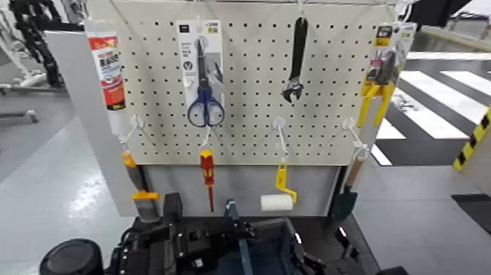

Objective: Place the crate on the table.

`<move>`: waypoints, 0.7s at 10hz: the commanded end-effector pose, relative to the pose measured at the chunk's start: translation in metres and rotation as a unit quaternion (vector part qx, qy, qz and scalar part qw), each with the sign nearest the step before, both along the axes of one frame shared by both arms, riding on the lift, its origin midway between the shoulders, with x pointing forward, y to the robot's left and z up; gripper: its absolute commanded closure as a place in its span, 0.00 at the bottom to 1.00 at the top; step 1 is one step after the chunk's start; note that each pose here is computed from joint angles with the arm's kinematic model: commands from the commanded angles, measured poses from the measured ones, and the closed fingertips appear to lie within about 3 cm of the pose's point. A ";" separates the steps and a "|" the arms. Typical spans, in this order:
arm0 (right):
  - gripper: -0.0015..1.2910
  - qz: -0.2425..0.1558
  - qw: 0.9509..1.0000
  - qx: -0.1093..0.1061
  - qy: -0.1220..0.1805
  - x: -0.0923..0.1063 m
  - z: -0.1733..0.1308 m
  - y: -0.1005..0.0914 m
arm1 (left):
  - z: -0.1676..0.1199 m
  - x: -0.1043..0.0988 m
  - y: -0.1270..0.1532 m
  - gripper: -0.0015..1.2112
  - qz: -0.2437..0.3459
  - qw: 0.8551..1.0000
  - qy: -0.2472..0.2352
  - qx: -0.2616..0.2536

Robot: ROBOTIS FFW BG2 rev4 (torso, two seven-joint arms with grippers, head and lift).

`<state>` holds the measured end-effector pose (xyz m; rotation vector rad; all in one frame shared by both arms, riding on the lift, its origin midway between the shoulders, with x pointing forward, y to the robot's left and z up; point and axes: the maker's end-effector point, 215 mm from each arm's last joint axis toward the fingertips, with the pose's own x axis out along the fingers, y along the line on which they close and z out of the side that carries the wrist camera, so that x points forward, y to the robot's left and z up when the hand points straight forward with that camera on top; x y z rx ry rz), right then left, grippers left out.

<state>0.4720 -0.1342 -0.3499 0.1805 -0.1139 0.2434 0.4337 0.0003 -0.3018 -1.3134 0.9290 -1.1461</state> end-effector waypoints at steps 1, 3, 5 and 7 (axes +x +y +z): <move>0.11 0.000 1.000 0.001 0.000 0.000 0.000 0.000 | -0.002 0.004 -0.002 0.97 -0.015 1.000 -0.006 0.009; 0.11 0.001 1.000 0.001 0.000 0.000 0.000 0.001 | -0.004 0.012 0.003 0.97 -0.017 1.000 -0.010 0.015; 0.11 0.001 1.000 0.001 -0.001 0.000 0.001 0.002 | -0.008 0.014 0.001 0.97 -0.025 1.000 -0.005 0.016; 0.11 0.002 1.000 0.003 -0.002 0.000 0.002 0.003 | -0.009 0.013 -0.003 0.97 -0.033 0.999 -0.004 0.013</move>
